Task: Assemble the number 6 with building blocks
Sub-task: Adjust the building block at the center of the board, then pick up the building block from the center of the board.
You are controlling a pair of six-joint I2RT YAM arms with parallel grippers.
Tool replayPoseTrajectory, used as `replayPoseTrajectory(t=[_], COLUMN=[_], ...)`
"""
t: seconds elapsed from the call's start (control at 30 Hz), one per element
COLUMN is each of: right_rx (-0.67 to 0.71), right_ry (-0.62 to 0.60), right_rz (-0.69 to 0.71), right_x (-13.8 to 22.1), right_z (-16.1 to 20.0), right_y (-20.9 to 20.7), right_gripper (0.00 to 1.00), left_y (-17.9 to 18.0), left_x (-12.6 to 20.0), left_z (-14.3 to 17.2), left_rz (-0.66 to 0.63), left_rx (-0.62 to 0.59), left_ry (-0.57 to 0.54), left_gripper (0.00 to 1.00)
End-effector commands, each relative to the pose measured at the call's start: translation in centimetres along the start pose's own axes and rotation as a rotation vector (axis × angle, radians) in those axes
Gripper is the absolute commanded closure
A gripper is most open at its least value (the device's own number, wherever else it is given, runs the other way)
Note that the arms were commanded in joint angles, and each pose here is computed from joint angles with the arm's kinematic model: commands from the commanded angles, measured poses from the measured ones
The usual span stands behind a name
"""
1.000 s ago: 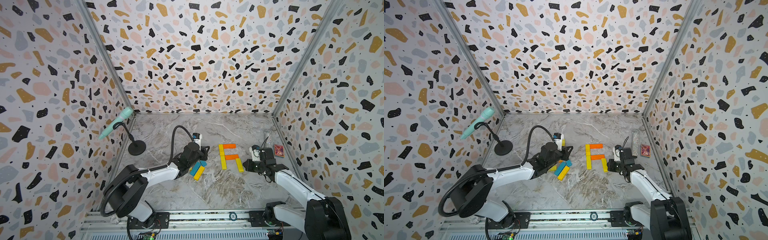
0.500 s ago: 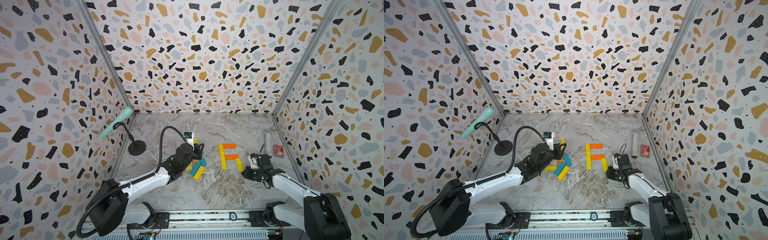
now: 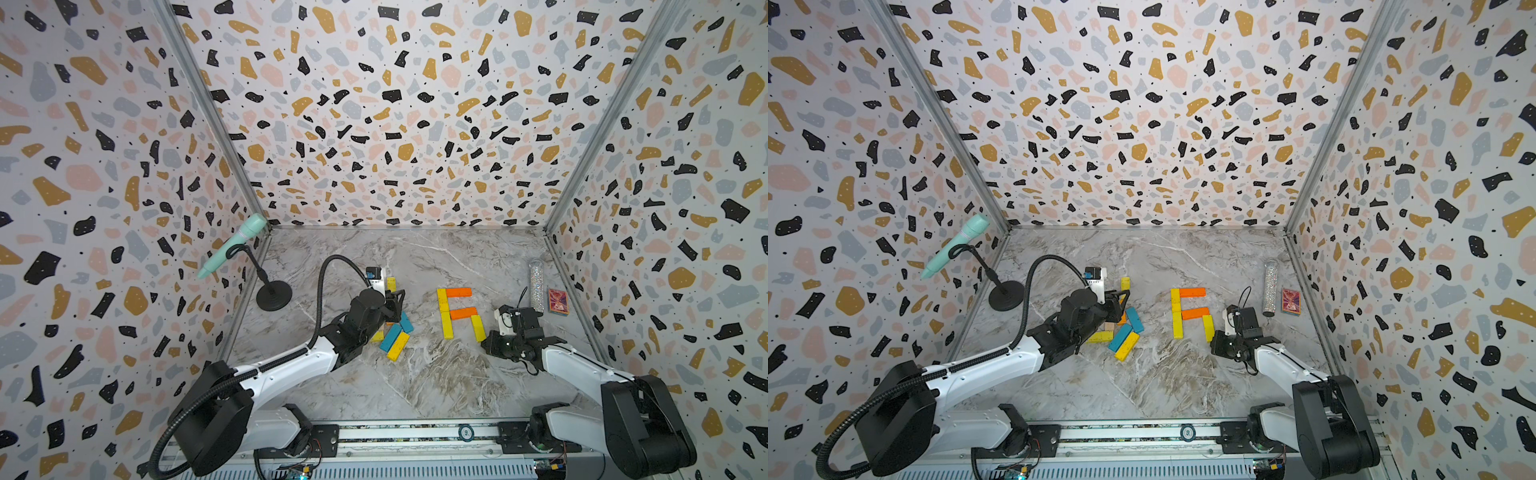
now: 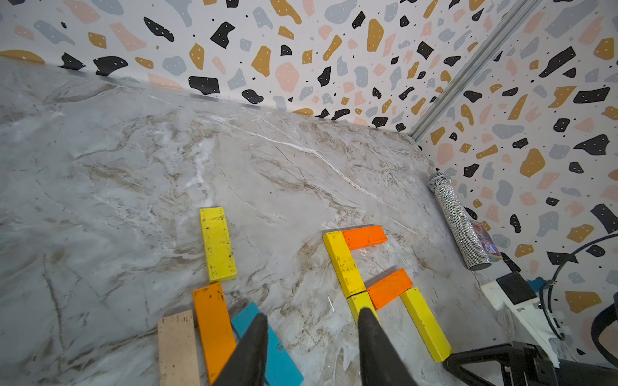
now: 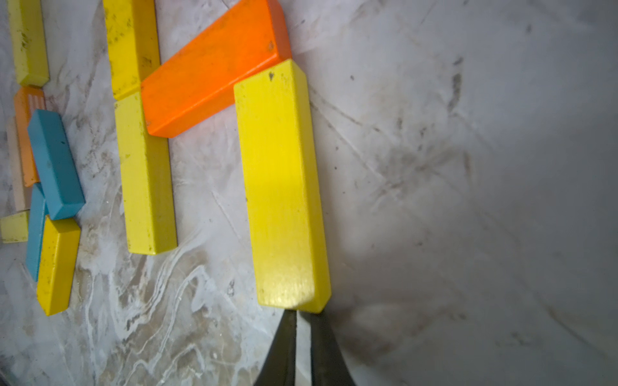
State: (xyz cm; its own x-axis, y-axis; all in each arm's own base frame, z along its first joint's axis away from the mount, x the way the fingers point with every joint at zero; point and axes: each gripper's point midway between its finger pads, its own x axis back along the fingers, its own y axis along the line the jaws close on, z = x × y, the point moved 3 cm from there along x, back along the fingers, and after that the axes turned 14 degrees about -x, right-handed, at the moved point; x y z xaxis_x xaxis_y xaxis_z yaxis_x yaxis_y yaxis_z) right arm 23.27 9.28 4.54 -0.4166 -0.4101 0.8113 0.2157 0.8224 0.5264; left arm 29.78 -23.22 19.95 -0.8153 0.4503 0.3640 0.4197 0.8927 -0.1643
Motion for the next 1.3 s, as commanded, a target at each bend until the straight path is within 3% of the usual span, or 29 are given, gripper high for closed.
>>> replayPoseTrajectory(t=[0.0,0.1,0.2,0.23,0.3,0.43,0.6,0.7,0.93,1.27], right_rx=[-0.009,0.021,0.086,0.113,0.201,0.362,0.507,0.554,0.563,0.563], right_ry=[0.033,0.032,0.017,0.007,-0.037,-0.149,-0.176,-0.173,-0.153,-0.155], right_rz=[0.025,0.017,-0.020,-0.044,-0.100,-0.164,-0.213,-0.205,-0.138,-0.025], right_x=[0.1,1.5,3.4,4.1,5.4,5.5,0.1,-3.8,-11.2,-16.8], right_z=[0.8,0.5,-0.5,-1.0,-2.3,-4.5,-4.5,-4.4,-5.0,-6.3], right_y=[-0.4,1.3,4.7,6.3,10.7,18.9,27.3,30.1,30.9,29.9], right_gripper=[0.86,0.82,0.77,0.75,0.72,0.57,0.41,0.39,0.38,0.38], left_y=[0.6,1.2,2.4,2.8,4.1,6.9,9.7,11.1,13.8,13.8], left_x=[0.6,1.1,2.1,2.5,3.7,6.3,8.0,8.7,10.0,10.4], left_z=[-0.8,-1.5,-2.7,-3.3,-4.6,-6.0,-5.0,-3.4,0.3,0.9], left_rz=[-0.021,-0.055,-0.091,-0.102,-0.145,-0.242,-0.284,-0.294,-0.374,-0.368], left_rx=[0.010,0.005,0.015,0.017,0.032,0.060,0.147,0.194,0.227,0.234], left_ry=[-0.030,-0.036,-0.029,-0.035,-0.053,-0.095,-0.101,-0.085,-0.044,-0.045], left_gripper=[0.59,0.57,0.49,0.42,0.20,0.00,0.01,0.00,0.00,0.01])
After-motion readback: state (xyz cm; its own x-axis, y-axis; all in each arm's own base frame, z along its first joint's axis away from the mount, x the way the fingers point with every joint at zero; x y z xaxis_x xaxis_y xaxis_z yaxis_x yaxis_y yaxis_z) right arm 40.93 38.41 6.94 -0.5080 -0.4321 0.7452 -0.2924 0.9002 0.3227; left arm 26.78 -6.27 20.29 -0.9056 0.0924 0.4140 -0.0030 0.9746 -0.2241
